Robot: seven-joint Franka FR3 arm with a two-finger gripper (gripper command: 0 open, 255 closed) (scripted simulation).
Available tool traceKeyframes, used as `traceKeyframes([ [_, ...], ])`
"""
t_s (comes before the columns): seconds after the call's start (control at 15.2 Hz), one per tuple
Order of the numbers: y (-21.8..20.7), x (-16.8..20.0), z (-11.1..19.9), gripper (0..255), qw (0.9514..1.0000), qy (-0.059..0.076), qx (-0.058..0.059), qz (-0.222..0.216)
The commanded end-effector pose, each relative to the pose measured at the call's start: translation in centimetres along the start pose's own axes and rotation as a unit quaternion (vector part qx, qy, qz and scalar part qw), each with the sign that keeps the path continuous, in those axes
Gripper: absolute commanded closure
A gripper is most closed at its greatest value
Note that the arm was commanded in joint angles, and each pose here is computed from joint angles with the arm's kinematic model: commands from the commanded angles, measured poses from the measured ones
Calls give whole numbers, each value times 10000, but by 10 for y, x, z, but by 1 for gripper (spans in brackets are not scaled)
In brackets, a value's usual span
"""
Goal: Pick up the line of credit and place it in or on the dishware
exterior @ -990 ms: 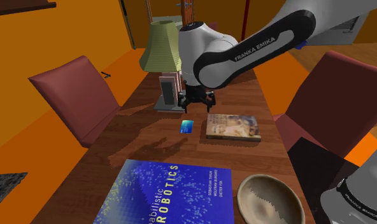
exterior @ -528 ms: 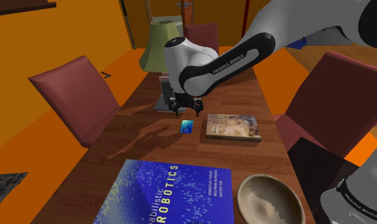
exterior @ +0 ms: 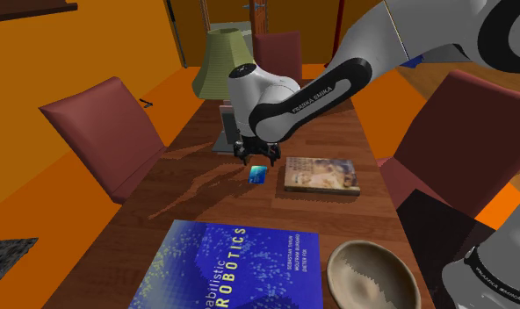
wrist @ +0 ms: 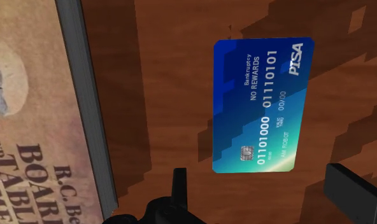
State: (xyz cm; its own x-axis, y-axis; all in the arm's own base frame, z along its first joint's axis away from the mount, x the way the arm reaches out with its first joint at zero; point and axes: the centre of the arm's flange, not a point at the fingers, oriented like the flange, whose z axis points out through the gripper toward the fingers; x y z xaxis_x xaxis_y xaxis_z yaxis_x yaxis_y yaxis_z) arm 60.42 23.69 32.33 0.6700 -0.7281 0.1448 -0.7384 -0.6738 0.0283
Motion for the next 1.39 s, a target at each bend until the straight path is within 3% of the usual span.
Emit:
traceKeyframes([
  [0.0,0,0,0,0,10000,1,1,0],
  [0.26,0,0,0,0,10000,0,1,0],
  [0.33,0,0,0,255,10000,0,1,0],
  [0.92,0,0,0,255,10000,1,1,0],
  [1.32,1,5,-31,255,10000,1,1,0],
])
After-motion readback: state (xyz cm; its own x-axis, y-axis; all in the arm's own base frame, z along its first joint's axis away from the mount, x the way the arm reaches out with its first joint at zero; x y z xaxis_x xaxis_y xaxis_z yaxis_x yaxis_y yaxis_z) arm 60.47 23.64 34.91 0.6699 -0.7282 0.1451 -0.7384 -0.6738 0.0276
